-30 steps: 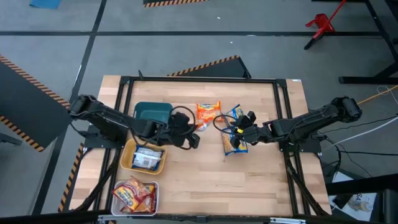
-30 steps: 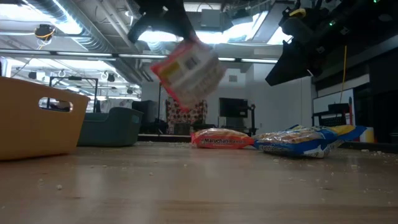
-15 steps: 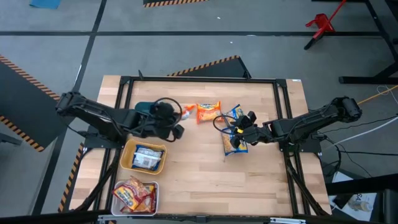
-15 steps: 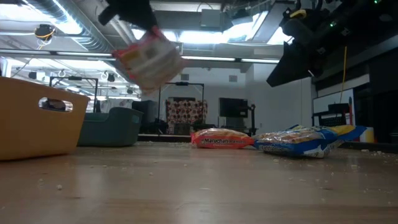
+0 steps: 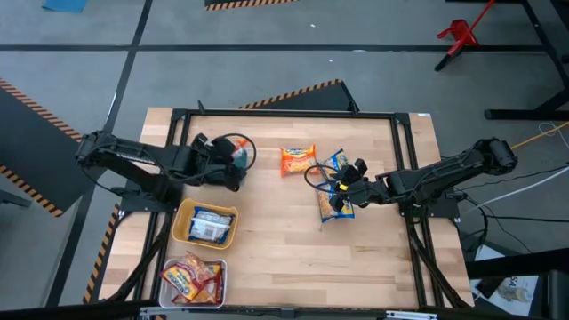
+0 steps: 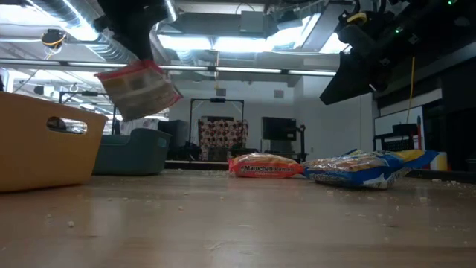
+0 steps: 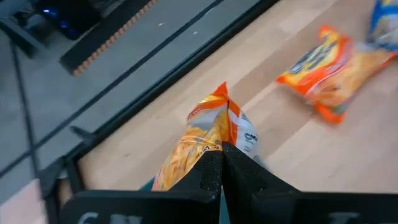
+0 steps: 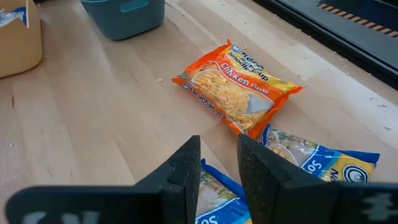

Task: Sort Maruchan noodles
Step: Put the bottom orange noodle pack into the blue bin

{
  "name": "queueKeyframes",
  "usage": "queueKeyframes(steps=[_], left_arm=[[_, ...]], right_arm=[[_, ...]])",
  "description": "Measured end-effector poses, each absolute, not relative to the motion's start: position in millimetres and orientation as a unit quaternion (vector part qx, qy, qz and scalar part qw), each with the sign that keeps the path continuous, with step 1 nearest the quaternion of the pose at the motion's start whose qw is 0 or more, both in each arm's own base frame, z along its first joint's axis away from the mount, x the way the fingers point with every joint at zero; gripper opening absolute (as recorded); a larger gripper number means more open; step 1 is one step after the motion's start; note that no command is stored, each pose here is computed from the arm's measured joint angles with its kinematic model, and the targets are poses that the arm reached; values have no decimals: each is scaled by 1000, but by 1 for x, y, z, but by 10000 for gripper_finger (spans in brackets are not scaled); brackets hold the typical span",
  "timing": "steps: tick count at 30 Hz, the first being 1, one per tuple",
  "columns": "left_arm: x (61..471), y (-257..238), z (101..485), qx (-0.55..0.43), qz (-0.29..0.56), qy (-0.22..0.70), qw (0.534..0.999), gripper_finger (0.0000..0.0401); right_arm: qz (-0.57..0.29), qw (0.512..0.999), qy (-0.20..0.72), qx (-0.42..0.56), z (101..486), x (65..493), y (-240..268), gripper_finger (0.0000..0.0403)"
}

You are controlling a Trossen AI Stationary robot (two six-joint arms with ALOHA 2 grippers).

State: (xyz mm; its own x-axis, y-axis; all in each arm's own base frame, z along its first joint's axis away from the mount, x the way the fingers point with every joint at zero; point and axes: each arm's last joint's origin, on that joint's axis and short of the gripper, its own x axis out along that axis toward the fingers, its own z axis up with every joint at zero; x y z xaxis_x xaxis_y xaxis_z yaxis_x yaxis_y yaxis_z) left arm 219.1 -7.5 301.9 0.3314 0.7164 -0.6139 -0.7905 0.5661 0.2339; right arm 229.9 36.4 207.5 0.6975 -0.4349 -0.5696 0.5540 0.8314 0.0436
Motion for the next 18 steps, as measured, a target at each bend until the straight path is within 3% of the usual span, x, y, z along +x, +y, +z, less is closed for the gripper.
queueKeyframes(steps=[6, 18], left_arm=[[215, -4, 289, -25, 483, 356, 800, 0], [199, -2, 223, -28, 503, 390, 770, 0]], right_arm=[[-271, 915, 281, 106, 207, 230, 37, 94], [-280, 901, 312, 109, 187, 239, 39, 94]])
